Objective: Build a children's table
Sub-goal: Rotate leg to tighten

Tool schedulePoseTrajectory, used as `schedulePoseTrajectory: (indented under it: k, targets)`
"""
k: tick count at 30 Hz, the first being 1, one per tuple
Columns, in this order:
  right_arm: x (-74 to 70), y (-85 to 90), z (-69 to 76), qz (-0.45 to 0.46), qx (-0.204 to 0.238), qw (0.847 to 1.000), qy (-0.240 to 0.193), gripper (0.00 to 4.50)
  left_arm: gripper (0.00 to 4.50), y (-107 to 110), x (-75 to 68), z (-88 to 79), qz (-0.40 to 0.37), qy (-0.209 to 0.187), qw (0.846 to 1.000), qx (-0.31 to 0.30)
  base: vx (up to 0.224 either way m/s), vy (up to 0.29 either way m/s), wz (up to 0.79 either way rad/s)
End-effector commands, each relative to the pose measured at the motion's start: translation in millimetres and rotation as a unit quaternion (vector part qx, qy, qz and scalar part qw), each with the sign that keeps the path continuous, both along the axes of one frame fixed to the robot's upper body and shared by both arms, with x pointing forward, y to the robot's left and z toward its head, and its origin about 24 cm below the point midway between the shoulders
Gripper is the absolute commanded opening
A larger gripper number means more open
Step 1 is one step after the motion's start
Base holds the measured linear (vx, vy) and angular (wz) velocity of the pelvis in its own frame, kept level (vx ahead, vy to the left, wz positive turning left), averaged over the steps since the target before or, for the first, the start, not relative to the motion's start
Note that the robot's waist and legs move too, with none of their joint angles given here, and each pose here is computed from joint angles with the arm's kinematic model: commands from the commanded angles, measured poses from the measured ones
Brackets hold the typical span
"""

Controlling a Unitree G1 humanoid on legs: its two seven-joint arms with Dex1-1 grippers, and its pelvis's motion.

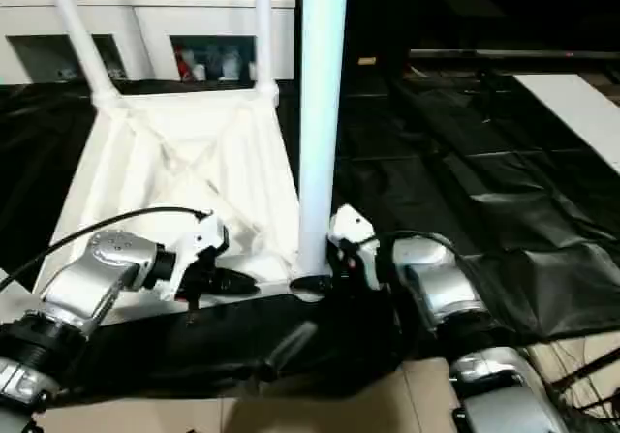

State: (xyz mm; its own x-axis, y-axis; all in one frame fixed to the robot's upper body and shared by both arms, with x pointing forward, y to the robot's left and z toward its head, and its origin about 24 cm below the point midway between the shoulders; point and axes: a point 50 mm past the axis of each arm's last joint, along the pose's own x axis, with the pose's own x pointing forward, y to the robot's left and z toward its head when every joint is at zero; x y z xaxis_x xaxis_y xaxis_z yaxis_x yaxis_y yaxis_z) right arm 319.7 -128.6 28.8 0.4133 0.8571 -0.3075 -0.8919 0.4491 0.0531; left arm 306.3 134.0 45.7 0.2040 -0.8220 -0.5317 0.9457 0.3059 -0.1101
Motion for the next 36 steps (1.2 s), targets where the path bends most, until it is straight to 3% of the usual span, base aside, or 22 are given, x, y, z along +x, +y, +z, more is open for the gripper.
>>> schedulePoseTrajectory:
  k: [1,4,8,9,10,12,17,20,23,28,29,33,36]
  targets:
    - [12.3,2.3,-2.5,-0.106,0.001,0.994,0.003,2.68,0.00,-13.8,0.4,-13.1,0.015,0.012,1.000,0.007,0.000,0.000,0.00]
    - [15.1,20.0,-14.4,-0.197,0.016,0.980,0.029,2.67,0.00,-27.4,10.3,-15.7,0.061,-0.004,0.998,0.008,0.000,0.000,0.00]
    - [20.8,34.7,-24.3,-0.320,0.014,0.946,0.054,2.67,0.00,-46.6,22.1,-17.0,0.127,-0.029,0.991,0.014,0.000,0.000,0.00]
    - [22.4,42.4,-27.5,-0.371,0.013,0.926,0.064,2.67,0.00,-56.4,27.2,-18.2,0.158,-0.039,0.987,0.019,0.000,0.000,0.00]
    - [23.1,46.7,-27.8,-0.394,0.017,0.917,0.067,2.67,0.00,-61.4,28.6,-19.0,0.165,-0.043,0.985,0.021,0.000,0.000,0.00]
    - [23.0,53.0,-28.7,-0.413,0.031,0.906,0.084,2.67,0.00,-66.7,29.5,-19.4,0.169,-0.047,0.984,0.021,0.000,0.000,0.00]
    - [22.6,64.3,-26.9,-0.397,0.009,0.915,0.063,2.67,0.00,-71.8,26.7,-20.9,0.148,-0.052,0.987,0.022,0.000,0.000,0.00]
    - [24.9,68.5,-20.9,-0.377,0.026,0.925,0.043,2.67,0.00,-65.1,24.0,-26.5,0.132,-0.050,0.989,0.035,0.000,0.000,0.00]
    - [25.8,68.6,-17.9,-0.373,0.038,0.926,0.034,3.37,0.00,-64.0,23.9,-26.9,0.129,-0.049,0.990,0.035,0.000,0.000,0.00]
    - [28.5,65.1,-9.3,-0.360,0.055,0.931,0.001,3.55,0.00,-62.4,23.0,-26.5,0.117,-0.048,0.991,0.034,0.000,0.000,0.00]
    - [29.5,60.0,-5.6,-0.348,0.058,0.936,-0.016,3.80,0.00,-60.7,22.6,-26.7,0.113,-0.047,0.992,0.034,0.000,0.000,0.00]
    - [27.0,45.5,0.1,-0.280,0.056,0.957,-0.047,3.89,0.00,-55.4,22.2,-27.5,0.108,-0.048,0.992,0.037,0.000,0.000,0.00]
    - [15.3,14.5,3.0,-0.189,0.041,0.979,-0.062,3.89,0.00,-47.9,21.6,-27.5,0.098,-0.049,0.993,0.039,0.000,0.000,0.00]
